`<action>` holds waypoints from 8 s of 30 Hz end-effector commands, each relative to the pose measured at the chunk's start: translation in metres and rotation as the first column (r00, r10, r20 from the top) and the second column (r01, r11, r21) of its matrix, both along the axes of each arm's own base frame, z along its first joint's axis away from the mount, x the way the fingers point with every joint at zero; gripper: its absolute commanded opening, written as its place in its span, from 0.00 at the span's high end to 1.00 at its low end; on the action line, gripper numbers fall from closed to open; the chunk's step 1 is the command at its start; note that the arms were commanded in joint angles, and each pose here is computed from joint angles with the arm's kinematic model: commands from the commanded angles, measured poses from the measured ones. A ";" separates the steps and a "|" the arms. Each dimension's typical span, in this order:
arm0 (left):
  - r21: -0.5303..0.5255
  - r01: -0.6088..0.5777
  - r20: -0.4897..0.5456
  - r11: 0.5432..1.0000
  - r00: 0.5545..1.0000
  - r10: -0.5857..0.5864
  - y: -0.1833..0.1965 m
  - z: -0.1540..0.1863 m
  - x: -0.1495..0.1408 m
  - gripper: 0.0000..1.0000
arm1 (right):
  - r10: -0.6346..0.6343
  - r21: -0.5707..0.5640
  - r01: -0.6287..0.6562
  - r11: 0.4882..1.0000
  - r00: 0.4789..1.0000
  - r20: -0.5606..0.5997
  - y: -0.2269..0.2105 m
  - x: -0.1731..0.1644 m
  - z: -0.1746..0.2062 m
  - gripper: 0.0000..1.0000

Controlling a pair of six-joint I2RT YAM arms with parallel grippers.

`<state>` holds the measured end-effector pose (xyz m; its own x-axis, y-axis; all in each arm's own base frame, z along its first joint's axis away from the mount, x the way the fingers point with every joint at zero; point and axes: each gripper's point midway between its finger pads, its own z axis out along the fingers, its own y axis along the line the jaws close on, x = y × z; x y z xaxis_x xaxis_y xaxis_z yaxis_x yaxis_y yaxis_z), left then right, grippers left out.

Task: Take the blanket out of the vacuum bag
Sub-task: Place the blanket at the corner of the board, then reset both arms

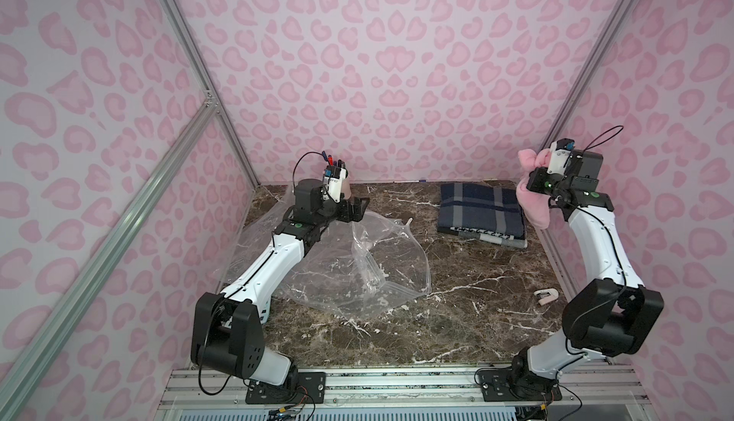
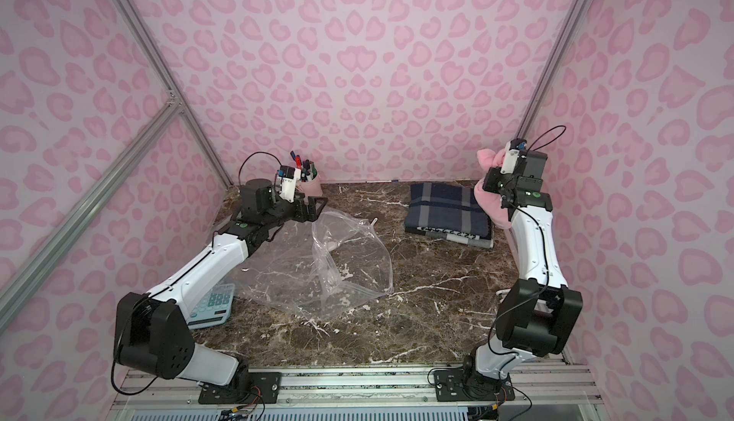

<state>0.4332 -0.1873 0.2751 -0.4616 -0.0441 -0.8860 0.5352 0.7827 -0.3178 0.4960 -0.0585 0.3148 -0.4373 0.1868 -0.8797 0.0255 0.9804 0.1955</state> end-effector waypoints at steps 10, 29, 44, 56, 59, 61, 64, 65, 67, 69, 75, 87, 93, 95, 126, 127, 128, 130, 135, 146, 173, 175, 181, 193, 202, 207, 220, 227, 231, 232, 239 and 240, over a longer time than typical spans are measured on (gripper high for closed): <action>-0.066 0.438 -0.143 0.897 0.885 -0.443 -0.040 -0.032 -0.076 0.03 | 0.052 -0.070 -0.055 0.996 0.998 -0.044 0.039 0.038 -0.034 1.00; -0.019 0.394 -0.156 0.919 0.907 -0.392 -0.034 -0.037 -0.068 0.03 | -0.005 -0.136 -0.009 0.991 0.995 -0.104 0.036 0.059 -0.047 1.00; -0.026 0.402 -0.179 0.915 0.899 -0.400 -0.036 -0.046 -0.068 0.03 | -0.187 -0.142 0.176 0.974 0.980 -0.065 -0.035 0.038 -0.031 1.00; -0.022 0.397 -0.185 0.917 0.900 -0.394 -0.034 -0.048 -0.071 0.03 | -0.043 -0.139 0.020 0.990 0.986 -0.163 0.053 0.087 -0.077 1.00; -0.024 0.401 -0.184 0.916 0.899 -0.398 -0.034 -0.047 -0.072 0.03 | -0.037 -0.156 0.010 0.988 0.985 -0.167 0.060 0.091 -0.072 1.00; -0.025 0.400 -0.183 0.916 0.899 -0.397 -0.034 -0.046 -0.072 0.03 | -0.029 -0.162 0.002 0.987 0.987 -0.161 0.064 0.092 -0.068 1.00; -0.027 0.396 -0.182 0.918 0.901 -0.394 -0.033 -0.044 -0.072 0.03 | -0.022 -0.170 -0.008 0.985 0.985 -0.171 0.071 0.092 -0.074 1.00; -0.027 0.396 -0.180 0.918 0.901 -0.394 -0.033 -0.043 -0.073 0.03 | -0.020 -0.173 -0.012 0.985 0.983 -0.181 0.073 0.093 -0.078 1.00; -0.029 0.395 -0.176 0.918 0.902 -0.394 -0.033 -0.040 -0.075 0.03 | -0.016 -0.172 -0.021 0.985 0.978 -0.209 0.077 0.092 -0.089 1.00; -0.033 0.393 -0.176 0.919 0.903 -0.392 -0.033 -0.039 -0.077 0.03 | -0.015 -0.165 -0.024 0.986 0.971 -0.237 0.080 0.091 -0.101 1.00; -0.044 0.384 -0.157 0.922 0.909 -0.386 -0.031 -0.032 -0.084 0.03 | 0.017 -0.112 -0.048 0.993 0.965 -0.263 0.092 0.091 -0.126 1.00; -0.051 0.387 -0.132 0.921 0.911 -0.390 -0.030 -0.023 -0.091 0.03 | 0.041 -0.091 -0.072 0.993 0.950 -0.308 0.104 0.095 -0.155 1.00; -0.058 0.390 -0.133 0.919 0.909 -0.394 -0.031 -0.023 -0.091 0.03 | 0.048 -0.083 -0.078 0.993 0.946 -0.322 0.106 0.095 -0.164 1.00; -0.061 0.390 -0.135 0.919 0.909 -0.395 -0.031 -0.023 -0.091 0.03 | 0.051 -0.080 -0.081 0.994 0.945 -0.324 0.107 0.095 -0.165 1.00; -0.069 0.404 -0.148 0.912 0.900 -0.410 -0.033 -0.030 -0.092 0.03 | 0.133 -0.042 -0.159 0.986 0.924 -0.359 0.155 0.099 -0.176 0.55; -0.070 0.404 -0.150 0.912 0.900 -0.410 -0.033 -0.030 -0.092 0.03 | 0.143 -0.038 -0.167 0.985 0.924 -0.354 0.158 0.098 -0.174 0.50; -0.070 0.403 -0.151 0.912 0.900 -0.409 -0.033 -0.031 -0.092 0.03 | 0.157 -0.033 -0.179 0.983 0.925 -0.345 0.161 0.097 -0.169 0.46; -0.072 0.404 -0.155 0.912 0.899 -0.411 -0.033 -0.032 -0.091 0.03 | 0.193 -0.015 -0.209 0.978 0.926 -0.324 0.170 0.095 -0.159 0.39; -0.077 0.406 -0.163 0.911 0.896 -0.413 -0.034 -0.035 -0.091 0.03 | 0.353 0.106 -0.338 0.935 0.907 -0.229 0.199 0.082 -0.123 0.32; -0.088 0.406 -0.179 0.910 0.892 -0.415 -0.035 -0.039 -0.090 0.03 | 0.465 0.284 -0.396 0.873 0.853 -0.237 0.223 0.041 -0.154 0.31; -0.085 0.412 -0.182 0.907 0.889 -0.420 -0.034 -0.041 -0.093 0.03 | 0.498 0.299 -0.456 0.838 0.864 -0.079 0.211 0.123 -0.130 0.31; -0.083 0.410 -0.187 0.908 0.889 -0.419 -0.035 -0.043 -0.092 0.03 | 0.509 0.327 -0.452 0.830 0.854 -0.110 0.213 0.126 -0.152 0.31; -0.082 0.408 -0.195 0.909 0.888 -0.416 -0.034 -0.045 -0.091 0.03 | 0.504 0.304 -0.451 0.839 0.855 -0.121 0.210 0.125 -0.153 0.31; -0.098 0.412 -0.191 0.906 0.886 -0.423 -0.036 -0.043 -0.092 0.03 | 0.312 0.237 -0.278 0.931 0.943 -0.116 0.126 0.092 -0.096 0.32; -0.108 0.419 -0.188 0.902 0.882 -0.432 -0.037 -0.040 -0.091 0.03 | 0.159 0.300 -0.080 0.951 0.955 -0.251 0.055 0.036 -0.189 0.32; -0.106 0.418 -0.182 0.902 0.884 -0.431 -0.037 -0.038 -0.092 0.03 | 0.168 0.275 -0.097 0.956 0.954 -0.249 0.057 0.033 -0.186 0.33; -0.093 0.372 -0.172 0.923 0.907 -0.383 -0.034 -0.038 -0.085 0.03 | 0.220 0.223 -0.196 0.955 0.972 -0.086 0.078 0.001 -0.088 0.33; 0.019 0.114 -0.085 0.993 0.990 -0.112 -0.001 -0.026 -0.059 0.03 | 0.305 0.141 -0.304 0.942 0.952 0.016 0.117 -0.068 -0.076 0.29; 0.064 -0.093 -0.017 0.994 0.995 0.094 0.031 -0.029 -0.051 0.03 | 0.323 0.157 -0.333 0.930 0.942 0.088 0.124 -0.107 -0.077 0.28; 0.067 -0.134 -0.011 0.989 0.991 0.135 0.038 -0.031 -0.050 0.03 | 0.322 0.152 -0.334 0.930 0.942 0.097 0.125 -0.114 -0.078 0.27; 0.137 -0.348 0.036 0.927 0.937 0.346 0.081 -0.030 -0.058 0.03 | 0.283 0.055 -0.292 0.955 0.951 0.125 0.119 -0.166 -0.099 0.23; 0.149 -0.371 0.048 0.917 0.929 0.368 0.086 -0.030 -0.060 0.03 | 0.270 0.038 -0.277 0.960 0.953 0.136 0.117 -0.172 -0.100 0.22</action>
<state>0.3687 -0.1278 0.2405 -0.4657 -0.0603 -0.8829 0.3293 0.9142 -0.2361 0.3310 0.0655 0.2098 -0.4299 0.1582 -0.8889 -0.2900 0.9082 0.3019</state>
